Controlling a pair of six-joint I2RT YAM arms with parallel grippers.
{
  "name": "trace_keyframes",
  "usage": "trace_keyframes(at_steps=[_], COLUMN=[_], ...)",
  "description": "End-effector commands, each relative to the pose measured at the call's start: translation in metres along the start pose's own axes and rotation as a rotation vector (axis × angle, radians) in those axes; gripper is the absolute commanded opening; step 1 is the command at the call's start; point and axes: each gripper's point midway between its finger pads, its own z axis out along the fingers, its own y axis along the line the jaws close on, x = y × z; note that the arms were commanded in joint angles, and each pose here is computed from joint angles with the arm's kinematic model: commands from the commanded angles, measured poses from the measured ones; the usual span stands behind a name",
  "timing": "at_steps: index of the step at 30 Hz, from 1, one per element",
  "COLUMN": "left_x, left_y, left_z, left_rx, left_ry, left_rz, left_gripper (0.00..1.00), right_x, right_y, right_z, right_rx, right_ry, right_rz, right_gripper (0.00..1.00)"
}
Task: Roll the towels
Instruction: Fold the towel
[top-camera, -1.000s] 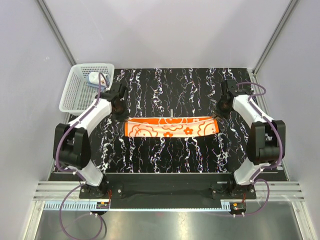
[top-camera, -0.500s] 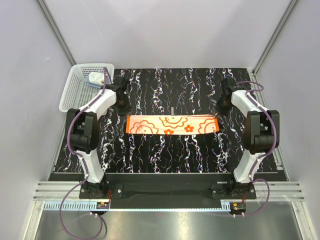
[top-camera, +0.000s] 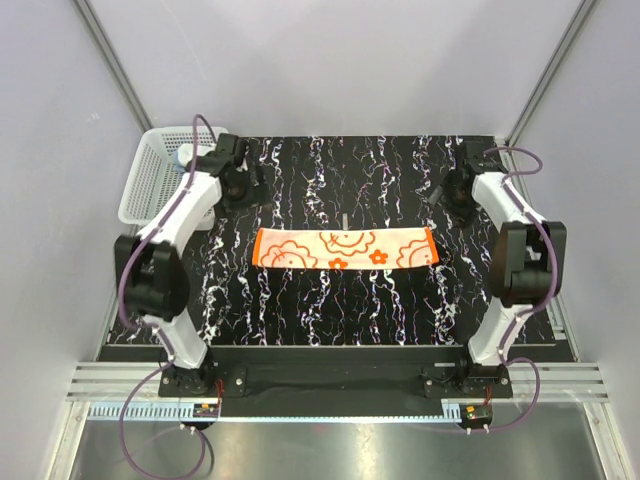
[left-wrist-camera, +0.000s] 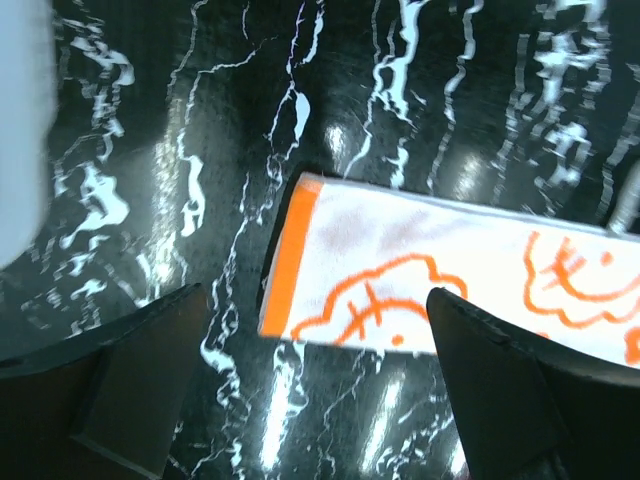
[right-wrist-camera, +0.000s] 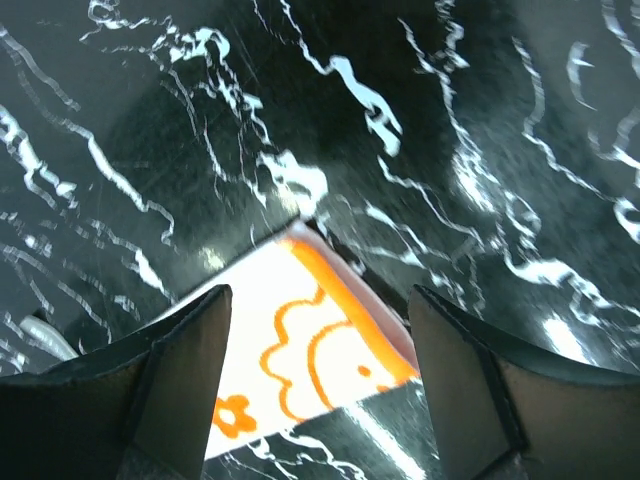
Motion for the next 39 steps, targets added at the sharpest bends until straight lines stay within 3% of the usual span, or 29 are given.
trace_keyframes(at_steps=[1, 2, 4, 8, 9, 10, 14, 22, 39], left_x=[-0.025, -0.030, -0.025, 0.017, 0.021, 0.023, 0.034, 0.032, 0.035], left_y=[0.004, 0.006, 0.013, -0.046, -0.052, -0.051, -0.028, -0.012, -0.006], left_z=[-0.076, -0.100, -0.100, -0.103, -0.102, -0.093, -0.069, -0.081, -0.069], left_rx=[0.063, 0.078, 0.078, 0.530, 0.569, 0.555, 0.432, 0.382, 0.335], left_ry=[-0.220, -0.296, -0.351, -0.199, -0.172, -0.149, -0.123, -0.239, -0.192], left_rz=[0.055, 0.063, 0.049, 0.095, 0.082, 0.070, 0.070, 0.091, 0.074], left_gripper=[0.99, 0.99, 0.99, 0.99, 0.99, 0.99, 0.99, 0.99, 0.99], right_x=[-0.014, 0.007, 0.022, 0.066, 0.072, 0.069, 0.093, 0.097, 0.089], right_y=[-0.008, -0.019, -0.017, -0.037, -0.039, -0.035, -0.038, -0.035, -0.065], right_z=[-0.052, -0.045, -0.057, -0.048, -0.047, -0.052, -0.040, -0.013, 0.022], right_rx=[-0.045, -0.036, -0.113, -0.168, -0.184, -0.225, -0.246, -0.223, -0.107], right_ry=[-0.139, -0.101, -0.096, -0.082, -0.085, -0.121, -0.046, -0.010, 0.003], right_rz=[-0.003, 0.000, 0.014, 0.053, 0.080, 0.092, 0.100, 0.124, 0.159], right_gripper=[0.78, 0.79, 0.78, 0.73, 0.73, 0.71, 0.64, 0.55, 0.41])
